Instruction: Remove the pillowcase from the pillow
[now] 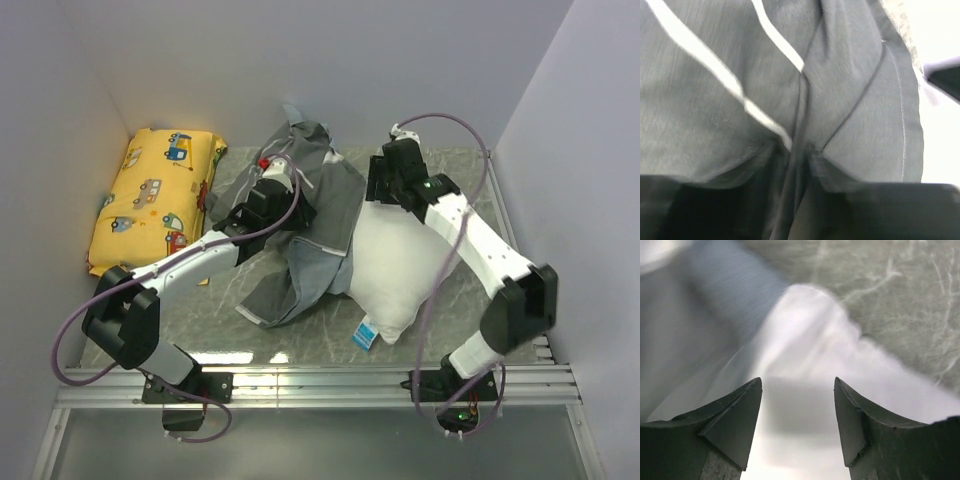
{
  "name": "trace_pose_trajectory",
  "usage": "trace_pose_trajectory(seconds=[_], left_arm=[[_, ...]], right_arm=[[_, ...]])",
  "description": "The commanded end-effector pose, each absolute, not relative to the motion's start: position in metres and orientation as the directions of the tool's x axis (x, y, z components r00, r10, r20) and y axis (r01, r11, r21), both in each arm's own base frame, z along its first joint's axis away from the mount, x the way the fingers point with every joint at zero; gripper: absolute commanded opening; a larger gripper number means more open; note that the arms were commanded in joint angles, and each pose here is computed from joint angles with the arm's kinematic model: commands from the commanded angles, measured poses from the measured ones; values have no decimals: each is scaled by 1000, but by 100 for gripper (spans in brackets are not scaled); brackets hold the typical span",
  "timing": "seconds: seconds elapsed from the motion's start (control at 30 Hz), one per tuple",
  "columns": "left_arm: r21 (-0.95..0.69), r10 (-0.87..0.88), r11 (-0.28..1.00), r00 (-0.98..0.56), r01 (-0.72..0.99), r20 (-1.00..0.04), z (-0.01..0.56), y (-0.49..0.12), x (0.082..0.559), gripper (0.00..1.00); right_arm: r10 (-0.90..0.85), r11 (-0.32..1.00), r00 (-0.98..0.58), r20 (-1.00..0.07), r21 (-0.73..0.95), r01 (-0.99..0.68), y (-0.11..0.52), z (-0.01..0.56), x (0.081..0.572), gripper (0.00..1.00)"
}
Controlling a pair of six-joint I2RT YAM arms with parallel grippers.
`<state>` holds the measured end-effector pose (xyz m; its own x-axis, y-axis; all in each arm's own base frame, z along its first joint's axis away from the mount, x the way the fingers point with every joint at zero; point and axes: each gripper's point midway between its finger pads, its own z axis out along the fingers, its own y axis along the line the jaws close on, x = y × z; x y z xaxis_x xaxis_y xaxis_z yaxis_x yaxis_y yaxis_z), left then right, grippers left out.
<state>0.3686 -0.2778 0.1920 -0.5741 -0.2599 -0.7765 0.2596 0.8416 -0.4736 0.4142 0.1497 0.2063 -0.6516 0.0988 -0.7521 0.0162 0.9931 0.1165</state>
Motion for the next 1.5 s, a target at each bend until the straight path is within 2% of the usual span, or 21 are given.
trace_pose_trajectory(seconds=[0.0,0.03,0.1,0.17,0.33,0.47,0.73,0.77,0.8,0.9,1.0,1.23,1.47], left_arm=[[-504,-330,829,-516,243,-791,217,-281,382,30],[-504,-333,830,-510,241,-793,220,-279,382,19],[-498,-338,837,-502,226,-796,223,-276,384,10],[-491,-342,844,-492,213,-801,228,-275,388,1],[-454,-340,879,-477,146,-811,227,-262,396,1],[-442,-341,886,-454,136,-823,240,-255,406,1],[-420,-317,890,-426,175,-848,256,-248,410,0],[-431,-304,874,-440,225,-845,258,-255,407,5],[-438,-300,861,-437,259,-848,263,-259,404,27],[-466,-293,817,-453,339,-842,267,-272,392,66],[-484,-296,780,-447,397,-844,273,-279,384,78],[-503,-225,638,-483,584,-846,277,-301,341,88],[-440,-88,703,-545,559,-834,228,-323,328,85]], right_arm=[[59,983,-602,-797,151,-103,185,240,364,70],[38,988,-604,-796,120,-95,182,229,348,72],[17,984,-621,-784,123,-129,198,215,325,74],[27,991,-637,-770,103,-82,184,190,313,78],[28,998,-669,-742,55,-19,167,158,303,82],[51,998,-643,-764,68,-2,162,161,303,86],[82,990,-623,-778,134,-37,168,168,301,86],[95,990,-617,-781,142,-27,165,170,301,86],[104,989,-609,-787,148,-23,162,172,301,86],[118,987,-618,-777,159,-10,157,169,305,84],[116,987,-632,-767,163,-17,160,164,306,81],[110,985,-640,-761,171,-34,166,163,309,80],[110,985,-640,-760,170,-34,169,165,312,80]])
